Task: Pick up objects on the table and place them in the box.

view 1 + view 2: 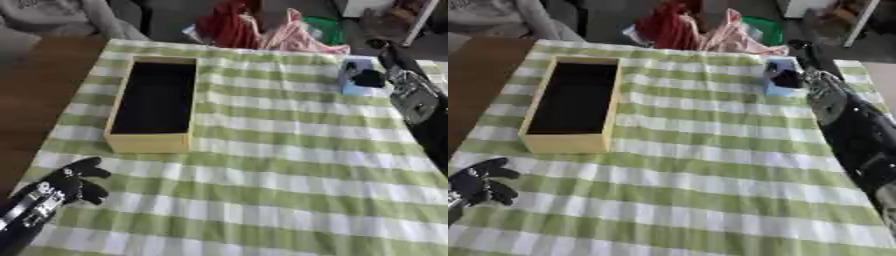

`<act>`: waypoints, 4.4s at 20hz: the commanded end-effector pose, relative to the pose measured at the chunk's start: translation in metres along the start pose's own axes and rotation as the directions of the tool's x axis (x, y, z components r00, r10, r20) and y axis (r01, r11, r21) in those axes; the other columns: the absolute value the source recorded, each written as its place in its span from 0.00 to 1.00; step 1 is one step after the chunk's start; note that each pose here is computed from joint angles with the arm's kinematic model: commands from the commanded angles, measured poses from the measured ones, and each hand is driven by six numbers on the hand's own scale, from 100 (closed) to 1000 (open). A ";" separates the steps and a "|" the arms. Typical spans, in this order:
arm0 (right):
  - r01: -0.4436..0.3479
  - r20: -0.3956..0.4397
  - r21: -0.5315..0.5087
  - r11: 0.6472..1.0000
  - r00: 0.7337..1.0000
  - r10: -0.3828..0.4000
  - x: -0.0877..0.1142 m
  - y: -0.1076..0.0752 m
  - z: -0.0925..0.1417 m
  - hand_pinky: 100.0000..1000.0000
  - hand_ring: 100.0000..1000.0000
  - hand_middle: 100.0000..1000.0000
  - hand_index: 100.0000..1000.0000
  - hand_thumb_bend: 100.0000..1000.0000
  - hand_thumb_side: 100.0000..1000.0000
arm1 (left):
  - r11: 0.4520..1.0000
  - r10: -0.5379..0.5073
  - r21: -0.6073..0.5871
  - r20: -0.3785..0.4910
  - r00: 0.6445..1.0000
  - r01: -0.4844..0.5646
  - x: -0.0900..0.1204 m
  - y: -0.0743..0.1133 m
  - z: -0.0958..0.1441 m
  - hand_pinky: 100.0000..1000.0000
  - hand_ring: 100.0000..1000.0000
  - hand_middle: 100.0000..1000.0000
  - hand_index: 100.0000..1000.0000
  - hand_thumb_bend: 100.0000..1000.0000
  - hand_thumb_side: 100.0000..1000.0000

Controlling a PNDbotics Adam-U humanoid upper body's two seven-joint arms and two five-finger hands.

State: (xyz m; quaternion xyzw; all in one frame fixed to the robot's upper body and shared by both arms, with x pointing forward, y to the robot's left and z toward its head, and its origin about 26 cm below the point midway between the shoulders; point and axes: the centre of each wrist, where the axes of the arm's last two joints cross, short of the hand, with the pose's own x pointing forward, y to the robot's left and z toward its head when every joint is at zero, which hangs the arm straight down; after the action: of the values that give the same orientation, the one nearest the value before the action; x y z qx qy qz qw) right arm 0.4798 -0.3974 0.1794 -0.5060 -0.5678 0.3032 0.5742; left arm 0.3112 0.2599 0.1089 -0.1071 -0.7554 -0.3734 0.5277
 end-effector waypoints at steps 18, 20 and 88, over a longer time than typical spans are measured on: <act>-0.135 0.055 0.009 0.991 0.989 0.134 0.018 -0.038 -0.009 0.76 0.97 0.88 0.95 0.40 0.29 | 1.000 -0.014 -0.002 0.013 1.000 0.014 0.007 0.004 0.000 0.65 0.66 0.75 0.96 0.00 0.89; -0.152 0.046 0.046 0.987 0.988 0.150 0.017 -0.038 -0.009 0.76 0.98 0.89 0.95 0.40 0.29 | 1.000 -0.015 -0.002 0.013 1.000 0.015 0.007 0.004 0.000 0.65 0.66 0.75 0.95 0.00 0.89; -0.079 0.755 0.071 0.994 0.656 -0.002 0.220 -0.013 0.043 0.24 0.57 0.53 0.71 0.00 0.00 | 0.997 0.005 -0.075 0.052 0.999 -0.001 0.009 -0.003 -0.010 0.66 0.67 0.76 0.95 0.00 0.89</act>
State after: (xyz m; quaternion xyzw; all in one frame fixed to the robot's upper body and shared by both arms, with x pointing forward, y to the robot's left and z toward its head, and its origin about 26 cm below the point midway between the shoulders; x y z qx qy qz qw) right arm 0.4767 -0.1943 0.2464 -0.3212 -0.7193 0.5245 0.3230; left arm 0.3125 0.2506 0.1094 -0.1387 -0.7492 -0.3909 0.5163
